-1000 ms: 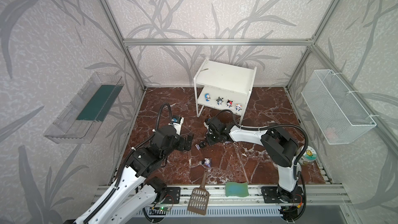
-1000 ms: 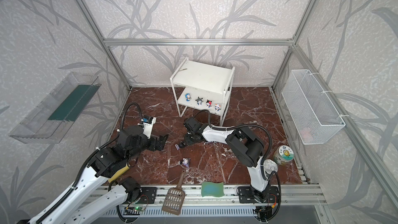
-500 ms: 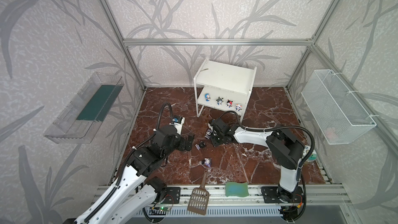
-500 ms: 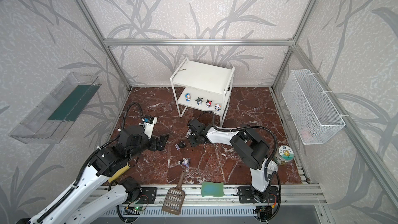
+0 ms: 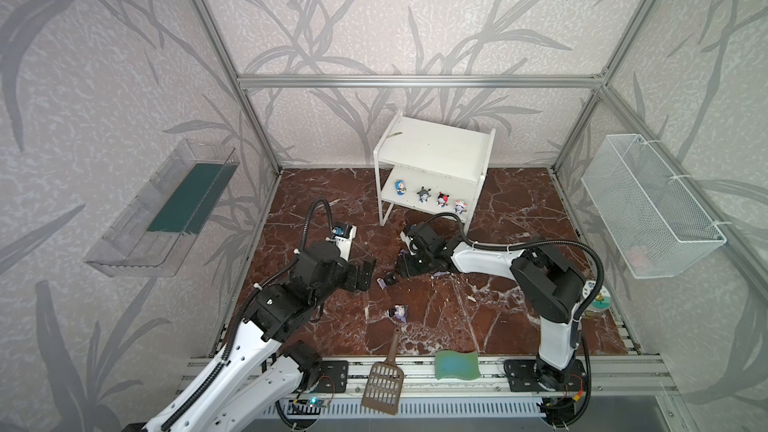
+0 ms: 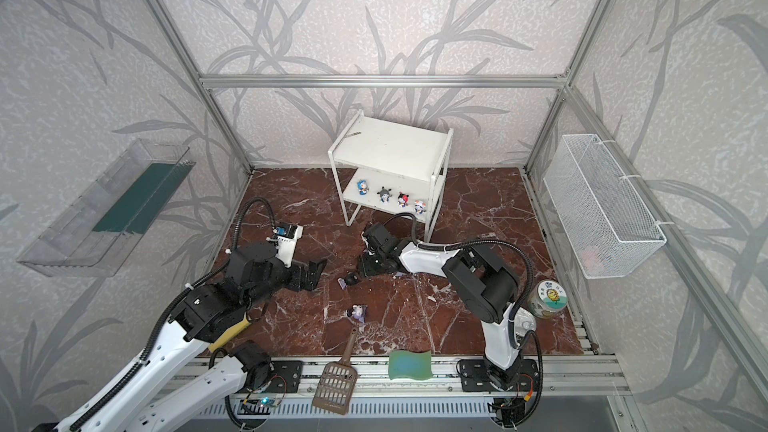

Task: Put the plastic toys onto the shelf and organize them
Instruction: 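Close the right gripper on the Kuromi figure and lift it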

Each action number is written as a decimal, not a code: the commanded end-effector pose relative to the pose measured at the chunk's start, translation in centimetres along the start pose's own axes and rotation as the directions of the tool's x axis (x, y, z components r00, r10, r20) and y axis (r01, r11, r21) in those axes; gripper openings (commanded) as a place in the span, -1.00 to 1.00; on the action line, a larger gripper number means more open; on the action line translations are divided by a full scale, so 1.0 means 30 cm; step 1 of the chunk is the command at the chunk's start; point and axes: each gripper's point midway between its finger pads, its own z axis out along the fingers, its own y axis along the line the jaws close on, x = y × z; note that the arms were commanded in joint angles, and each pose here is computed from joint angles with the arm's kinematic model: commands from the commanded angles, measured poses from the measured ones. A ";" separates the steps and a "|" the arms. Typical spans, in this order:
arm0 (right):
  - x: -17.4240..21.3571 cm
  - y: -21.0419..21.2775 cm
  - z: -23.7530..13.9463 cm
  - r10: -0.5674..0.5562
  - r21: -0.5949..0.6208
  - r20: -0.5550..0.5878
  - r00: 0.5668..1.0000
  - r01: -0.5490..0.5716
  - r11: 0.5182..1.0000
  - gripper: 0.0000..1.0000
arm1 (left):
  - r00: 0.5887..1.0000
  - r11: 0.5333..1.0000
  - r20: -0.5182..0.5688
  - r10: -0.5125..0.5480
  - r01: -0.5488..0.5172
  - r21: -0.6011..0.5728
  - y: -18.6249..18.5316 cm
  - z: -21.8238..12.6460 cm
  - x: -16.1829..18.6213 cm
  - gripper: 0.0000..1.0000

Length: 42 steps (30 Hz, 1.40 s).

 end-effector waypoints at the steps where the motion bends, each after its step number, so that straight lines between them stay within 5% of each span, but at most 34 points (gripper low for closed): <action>1: -0.016 0.005 0.044 0.081 0.039 0.019 0.997 -0.082 0.996 0.26 | 1.000 0.999 0.021 -0.018 0.017 0.037 -0.018 -0.016 -0.006 0.99; 6: -0.019 -0.029 0.087 0.123 0.199 0.074 0.990 -0.135 0.971 0.21 | 0.998 0.996 0.057 -0.037 0.032 0.087 -0.037 -0.050 -0.013 0.99; 16: 0.033 -0.003 0.074 -0.017 0.437 0.043 0.999 -0.003 0.899 -0.45 | 0.993 0.989 0.104 -0.050 0.035 0.145 -0.062 -0.094 -0.030 0.99; 29: 0.080 0.027 -0.158 -0.196 0.318 0.159 0.968 0.137 0.938 -0.63 | 0.989 0.987 0.129 -0.073 0.053 0.149 -0.058 -0.117 -0.040 0.99; 32: 0.096 0.079 -0.133 -0.192 0.211 0.130 0.973 0.162 0.964 -0.41 | 0.988 0.990 0.137 -0.071 0.053 0.131 -0.048 -0.115 -0.046 0.99; 37: 0.056 0.087 -0.090 -0.142 0.180 0.086 0.986 0.125 0.976 0.73 | 0.989 0.992 0.128 -0.067 0.052 0.117 -0.044 -0.103 -0.046 0.99; 42: 0.021 0.069 -0.068 0.024 0.161 0.063 0.998 -0.034 0.986 0.65 | 0.991 0.996 0.128 -0.049 0.039 0.082 -0.025 -0.097 -0.045 0.99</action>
